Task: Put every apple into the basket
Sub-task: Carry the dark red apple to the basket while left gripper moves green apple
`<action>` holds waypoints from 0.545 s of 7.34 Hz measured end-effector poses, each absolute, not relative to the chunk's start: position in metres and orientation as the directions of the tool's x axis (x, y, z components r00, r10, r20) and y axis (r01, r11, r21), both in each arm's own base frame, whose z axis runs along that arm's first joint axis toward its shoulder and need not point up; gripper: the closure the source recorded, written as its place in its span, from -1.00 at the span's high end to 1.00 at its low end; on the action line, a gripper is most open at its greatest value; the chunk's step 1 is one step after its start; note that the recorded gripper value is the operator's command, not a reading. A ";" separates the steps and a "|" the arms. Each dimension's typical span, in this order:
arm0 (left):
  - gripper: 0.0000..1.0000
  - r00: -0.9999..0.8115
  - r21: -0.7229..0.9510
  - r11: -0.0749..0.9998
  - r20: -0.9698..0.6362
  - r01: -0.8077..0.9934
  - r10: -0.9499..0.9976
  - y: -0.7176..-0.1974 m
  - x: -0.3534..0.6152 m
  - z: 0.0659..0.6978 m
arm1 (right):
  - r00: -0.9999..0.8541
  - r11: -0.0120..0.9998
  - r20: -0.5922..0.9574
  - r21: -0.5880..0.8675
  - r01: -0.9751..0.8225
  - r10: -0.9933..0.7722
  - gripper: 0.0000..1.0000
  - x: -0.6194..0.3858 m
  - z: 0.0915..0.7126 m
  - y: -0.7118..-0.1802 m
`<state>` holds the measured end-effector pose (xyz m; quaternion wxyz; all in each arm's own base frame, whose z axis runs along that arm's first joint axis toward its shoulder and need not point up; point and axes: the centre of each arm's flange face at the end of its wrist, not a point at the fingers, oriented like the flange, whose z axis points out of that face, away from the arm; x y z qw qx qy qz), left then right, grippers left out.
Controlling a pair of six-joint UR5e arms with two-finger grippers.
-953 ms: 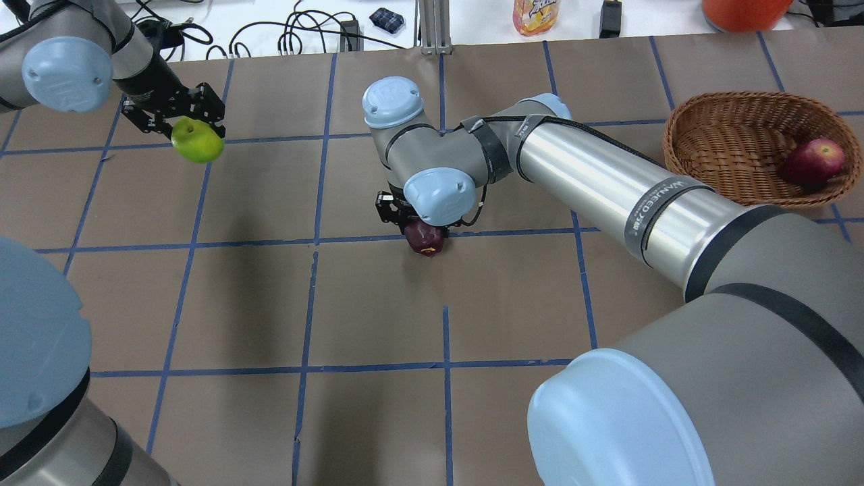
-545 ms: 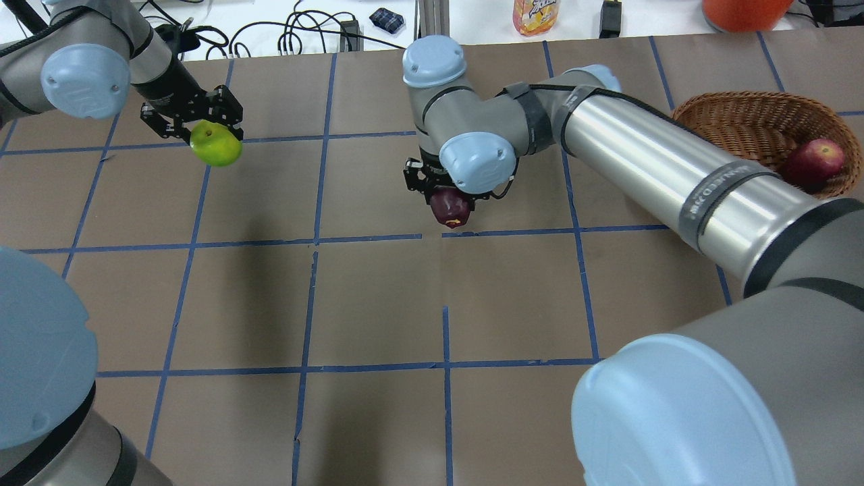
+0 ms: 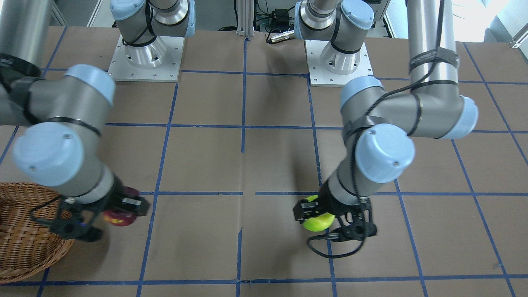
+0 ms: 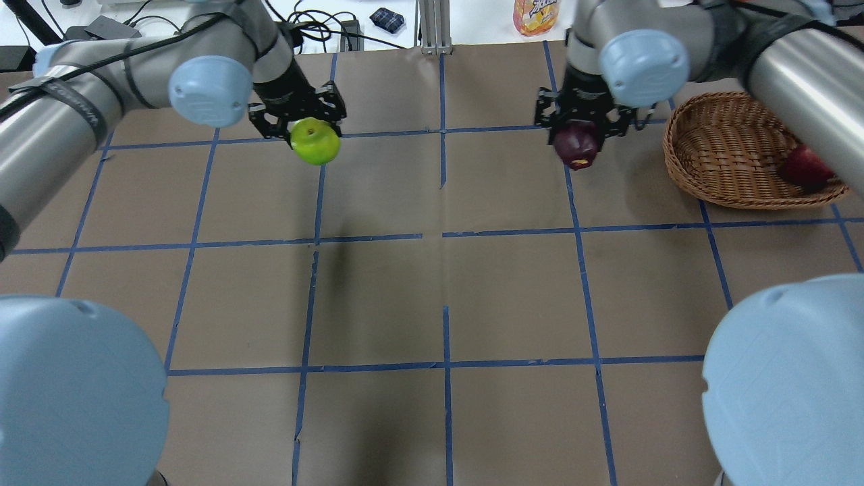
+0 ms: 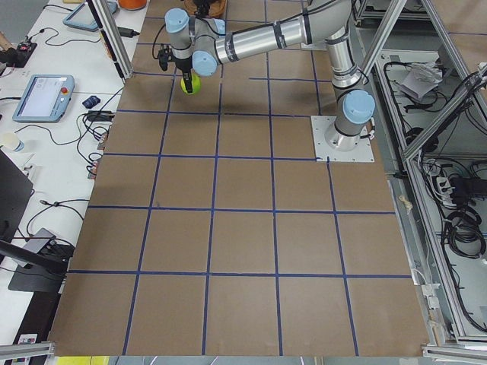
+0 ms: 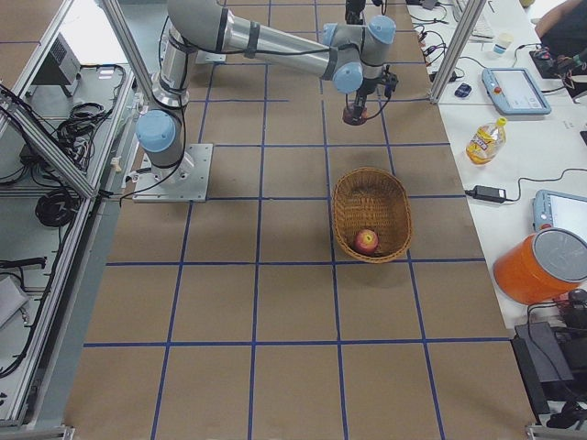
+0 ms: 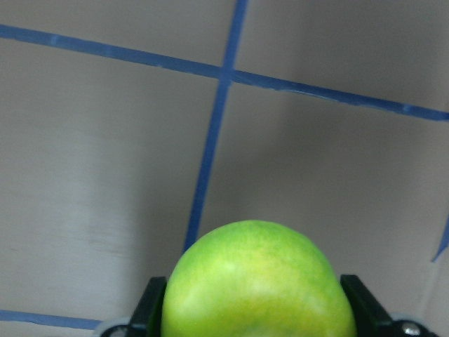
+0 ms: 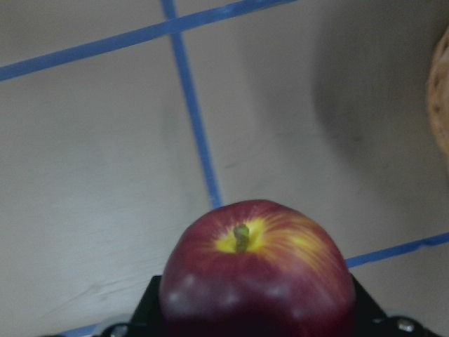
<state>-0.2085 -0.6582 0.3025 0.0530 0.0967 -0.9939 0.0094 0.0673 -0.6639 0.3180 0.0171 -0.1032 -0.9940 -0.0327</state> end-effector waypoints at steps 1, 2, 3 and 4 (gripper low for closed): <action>-1.00 -0.970 0.000 0.976 0.109 -0.219 -0.218 -0.645 -0.255 0.292 | -0.989 0.987 0.034 0.069 0.146 0.144 -1.00 -0.007 0.322 -0.666; -1.00 -0.966 0.009 0.972 0.108 -0.234 -0.233 -0.632 -0.290 0.281 | -0.997 0.994 0.029 0.073 0.079 0.077 -1.00 -0.066 0.321 -0.662; -1.00 -0.964 0.013 0.970 0.108 -0.242 -0.242 -0.621 -0.311 0.262 | -0.999 0.997 0.037 0.071 0.015 0.012 -1.00 -0.113 0.316 -0.659; -0.26 -0.961 -0.001 0.968 0.118 -0.250 -0.249 -0.616 -0.320 0.241 | -0.998 0.997 0.058 0.063 -0.033 -0.037 -1.00 -0.145 0.306 -0.659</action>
